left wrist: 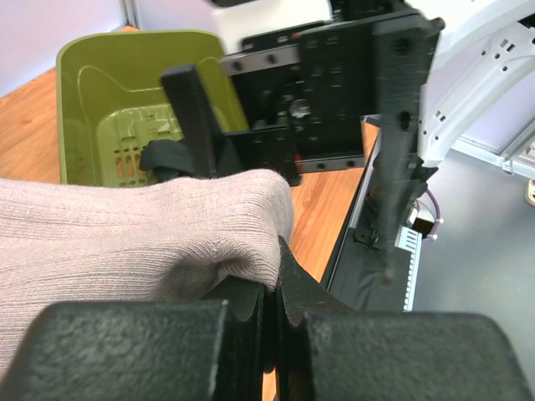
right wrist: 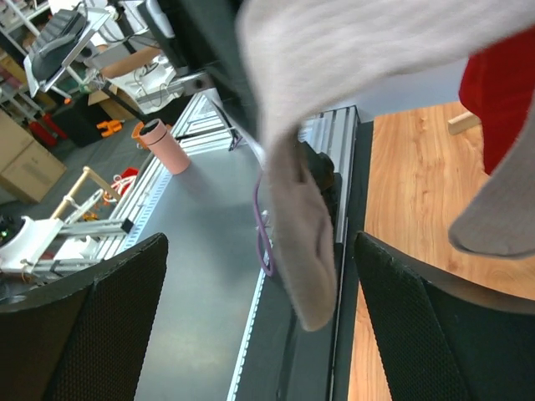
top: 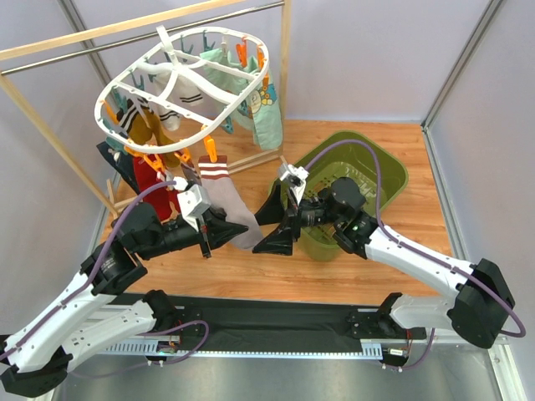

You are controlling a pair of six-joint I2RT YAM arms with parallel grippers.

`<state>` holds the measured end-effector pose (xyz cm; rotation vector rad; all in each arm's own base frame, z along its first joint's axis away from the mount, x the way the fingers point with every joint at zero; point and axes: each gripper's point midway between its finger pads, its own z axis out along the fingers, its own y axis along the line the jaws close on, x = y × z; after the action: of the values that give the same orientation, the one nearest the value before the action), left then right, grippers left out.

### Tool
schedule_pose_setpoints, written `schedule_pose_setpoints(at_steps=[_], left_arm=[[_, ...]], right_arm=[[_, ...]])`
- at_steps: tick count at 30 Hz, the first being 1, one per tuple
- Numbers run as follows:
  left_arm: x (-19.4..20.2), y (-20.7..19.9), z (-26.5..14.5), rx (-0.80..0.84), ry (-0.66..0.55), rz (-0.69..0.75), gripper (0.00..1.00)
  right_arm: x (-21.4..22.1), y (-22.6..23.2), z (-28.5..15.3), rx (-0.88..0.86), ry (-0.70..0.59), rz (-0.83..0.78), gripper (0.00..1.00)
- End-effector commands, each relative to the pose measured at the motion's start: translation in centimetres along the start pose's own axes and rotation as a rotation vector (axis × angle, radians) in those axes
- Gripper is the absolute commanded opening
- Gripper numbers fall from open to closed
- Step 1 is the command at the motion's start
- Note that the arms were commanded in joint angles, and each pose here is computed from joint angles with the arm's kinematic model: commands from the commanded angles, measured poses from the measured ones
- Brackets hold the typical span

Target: Remove the socks clipped to the hanger

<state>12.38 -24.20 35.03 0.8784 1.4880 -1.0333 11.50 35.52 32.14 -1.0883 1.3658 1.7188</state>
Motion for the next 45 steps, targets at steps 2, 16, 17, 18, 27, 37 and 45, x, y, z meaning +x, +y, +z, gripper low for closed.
schedule_pose_setpoints(at_steps=[2, 16, 17, 18, 27, 37, 45], left_arm=[[-2.7, -0.4, -0.1, 0.009, -0.082, 0.012, 0.0], [-2.7, -0.6, 0.6, 0.034, -0.102, -0.018, 0.03], [-2.8, -0.6, 0.6, 0.031, -0.104, -0.019, 0.03], [-2.7, -0.5, 0.6, 0.027, -0.103, -0.025, 0.11], [-5.9, 3.6, -2.3, -0.291, -0.129, -0.072, 0.59], [-11.5, 5.3, -1.8, -0.387, -0.19, -0.023, 0.7], [-12.9, 7.6, 0.0, -0.493, -0.216, -0.101, 0.66]], right_arm=[[-0.2, 2.6, -0.6, -0.028, 0.004, -0.134, 0.94], [-1.2, 1.2, 1.7, 0.033, -0.025, -0.109, 0.5], [-1.4, 1.3, 1.6, 0.039, -0.033, -0.106, 0.37], [-1.4, 1.2, 1.5, 0.05, -0.039, -0.101, 0.24], [-0.9, 3.1, 0.6, 0.05, -0.017, -0.126, 0.0], [-1.4, 3.9, 0.1, 0.058, -0.017, -0.137, 0.0], [-2.8, 5.6, -0.8, 0.047, -0.03, -0.173, 0.0]])
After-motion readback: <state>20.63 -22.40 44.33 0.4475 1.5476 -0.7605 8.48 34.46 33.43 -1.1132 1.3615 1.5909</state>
